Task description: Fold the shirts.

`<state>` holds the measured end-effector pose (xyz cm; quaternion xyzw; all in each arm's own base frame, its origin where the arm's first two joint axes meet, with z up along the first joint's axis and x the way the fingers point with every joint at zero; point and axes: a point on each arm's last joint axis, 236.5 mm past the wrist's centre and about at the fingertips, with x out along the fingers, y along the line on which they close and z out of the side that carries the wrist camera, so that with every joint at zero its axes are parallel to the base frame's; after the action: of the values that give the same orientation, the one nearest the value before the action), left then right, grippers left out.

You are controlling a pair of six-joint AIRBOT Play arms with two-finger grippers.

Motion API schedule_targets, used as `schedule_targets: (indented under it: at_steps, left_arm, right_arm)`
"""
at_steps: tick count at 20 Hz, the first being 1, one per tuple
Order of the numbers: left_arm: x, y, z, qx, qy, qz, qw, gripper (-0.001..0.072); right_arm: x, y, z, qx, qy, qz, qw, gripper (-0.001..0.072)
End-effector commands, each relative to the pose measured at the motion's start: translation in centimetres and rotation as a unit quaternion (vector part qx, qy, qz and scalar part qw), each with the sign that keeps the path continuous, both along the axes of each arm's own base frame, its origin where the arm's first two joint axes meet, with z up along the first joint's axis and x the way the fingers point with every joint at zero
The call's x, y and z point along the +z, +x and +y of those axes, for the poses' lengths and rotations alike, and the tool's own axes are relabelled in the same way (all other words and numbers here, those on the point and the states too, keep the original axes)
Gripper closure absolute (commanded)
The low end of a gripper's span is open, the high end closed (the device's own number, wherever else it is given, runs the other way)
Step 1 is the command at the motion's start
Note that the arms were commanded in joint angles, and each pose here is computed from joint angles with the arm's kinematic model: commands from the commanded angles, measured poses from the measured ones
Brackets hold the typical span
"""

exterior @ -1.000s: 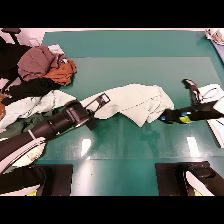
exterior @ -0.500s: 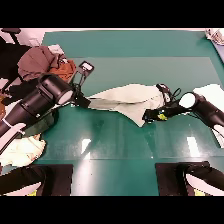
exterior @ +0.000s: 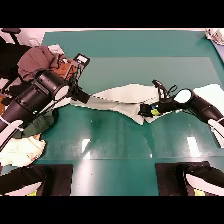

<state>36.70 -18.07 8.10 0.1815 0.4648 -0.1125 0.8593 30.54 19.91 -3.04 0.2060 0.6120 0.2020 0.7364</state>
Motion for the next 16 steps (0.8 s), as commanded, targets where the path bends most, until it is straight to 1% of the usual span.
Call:
schedule_targets:
  at_steps: [1, 2, 4, 5, 8, 10, 13, 16]
  left_arm:
    - [0.2, 0.6, -0.2, 0.007, -0.008, -0.012, 1.000, 0.0688]
    - [0.5, 1.0, 0.4, 0.017, -0.001, -0.020, 1.000, 0.0688]
    - [1.2, 2.1, 2.4, 0.070, -0.022, -0.026, 0.997, 0.0688]
    - [1.7, 2.8, 3.9, 0.102, -0.038, -0.026, 0.994, 0.0687]
    - [3.7, 4.5, 7.9, 0.182, -0.102, -0.019, 0.978, 0.0688]
    - [5.6, 5.6, 10.1, 0.223, -0.149, -0.027, 0.963, 0.0688]
    - [8.1, 6.5, 11.4, 0.272, -0.229, -0.033, 0.934, 0.0688]
    - [11.5, 7.3, 11.4, 0.325, -0.312, -0.050, 0.891, 0.0688]
  right_arm:
    - [1.7, -0.3, 0.7, 0.021, 0.011, 0.008, 1.000, 0.0691]
    - [2.5, -0.5, 0.6, 0.038, 0.012, 0.009, 0.999, 0.0692]
    - [5.5, -0.5, 0.1, 0.073, 0.015, -0.009, 0.997, 0.0694]
    - [7.4, -0.2, -1.0, 0.079, 0.007, -0.029, 0.996, 0.0694]
    - [13.2, 1.3, -6.4, 0.061, -0.048, -0.111, 0.991, 0.0695]
    - [16.1, 1.7, -10.4, 0.038, -0.069, -0.141, 0.987, 0.0696]
    - [19.4, 2.6, -15.5, -0.030, -0.086, -0.172, 0.981, 0.0695]
    - [23.9, 3.5, -15.8, -0.031, -0.080, -0.235, 0.968, 0.0695]
